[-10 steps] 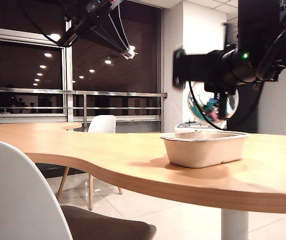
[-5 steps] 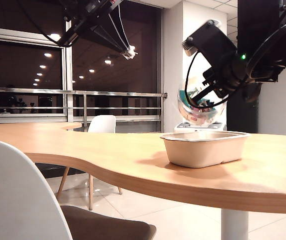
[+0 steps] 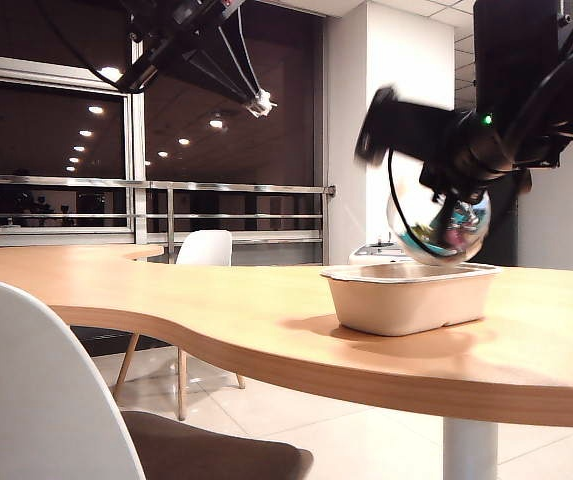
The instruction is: Pick up the box filled with clips, pour some clips from it into the rectangular paper box, and then put the clip box back on the table.
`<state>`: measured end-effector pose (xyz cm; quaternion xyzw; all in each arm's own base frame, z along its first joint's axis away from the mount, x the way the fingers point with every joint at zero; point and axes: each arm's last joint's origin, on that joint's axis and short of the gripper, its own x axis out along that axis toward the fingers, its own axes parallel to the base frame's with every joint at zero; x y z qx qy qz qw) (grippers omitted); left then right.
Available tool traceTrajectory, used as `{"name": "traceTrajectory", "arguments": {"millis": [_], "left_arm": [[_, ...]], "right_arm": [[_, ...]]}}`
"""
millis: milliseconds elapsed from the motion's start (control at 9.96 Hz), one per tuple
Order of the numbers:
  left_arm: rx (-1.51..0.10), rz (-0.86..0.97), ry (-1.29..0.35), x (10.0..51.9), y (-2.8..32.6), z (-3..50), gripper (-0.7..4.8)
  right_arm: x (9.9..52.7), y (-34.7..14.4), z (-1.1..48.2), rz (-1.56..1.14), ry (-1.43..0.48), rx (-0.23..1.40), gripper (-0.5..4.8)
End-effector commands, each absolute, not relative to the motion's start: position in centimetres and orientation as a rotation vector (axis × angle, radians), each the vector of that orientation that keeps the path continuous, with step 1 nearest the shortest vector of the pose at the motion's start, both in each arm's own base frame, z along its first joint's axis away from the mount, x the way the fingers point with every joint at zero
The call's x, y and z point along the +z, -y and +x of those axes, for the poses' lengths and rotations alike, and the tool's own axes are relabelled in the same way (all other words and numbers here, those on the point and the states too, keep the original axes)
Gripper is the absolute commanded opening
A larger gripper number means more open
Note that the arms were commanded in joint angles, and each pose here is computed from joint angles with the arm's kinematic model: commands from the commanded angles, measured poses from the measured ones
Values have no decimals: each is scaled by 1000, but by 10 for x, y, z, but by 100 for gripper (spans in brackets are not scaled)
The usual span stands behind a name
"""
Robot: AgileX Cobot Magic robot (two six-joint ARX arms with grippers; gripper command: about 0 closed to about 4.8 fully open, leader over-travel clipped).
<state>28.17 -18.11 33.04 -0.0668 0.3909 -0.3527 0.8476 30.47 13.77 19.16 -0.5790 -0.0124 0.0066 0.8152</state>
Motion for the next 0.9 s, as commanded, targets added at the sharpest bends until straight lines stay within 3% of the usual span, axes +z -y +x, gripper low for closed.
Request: {"name": "traceTrajectory", "arguments": {"millis": [100, 502, 703, 904], "left_arm": [[-754, -145, -803, 334, 181, 282, -6], [-761, -146, -813, 333, 182, 281, -6], [-766, -143, -813, 333, 183, 280, -6], [-766, -144, -814, 333, 183, 280, -6]], "right_arm": [[201, -141, 304, -1725, 169, 18, -2], [201, -148, 302, -1855, 254, 78, -2], [211, -143, 302, -1236, 194, -48, -2], [201, -141, 301, -905, -3, -3, -2]]}}
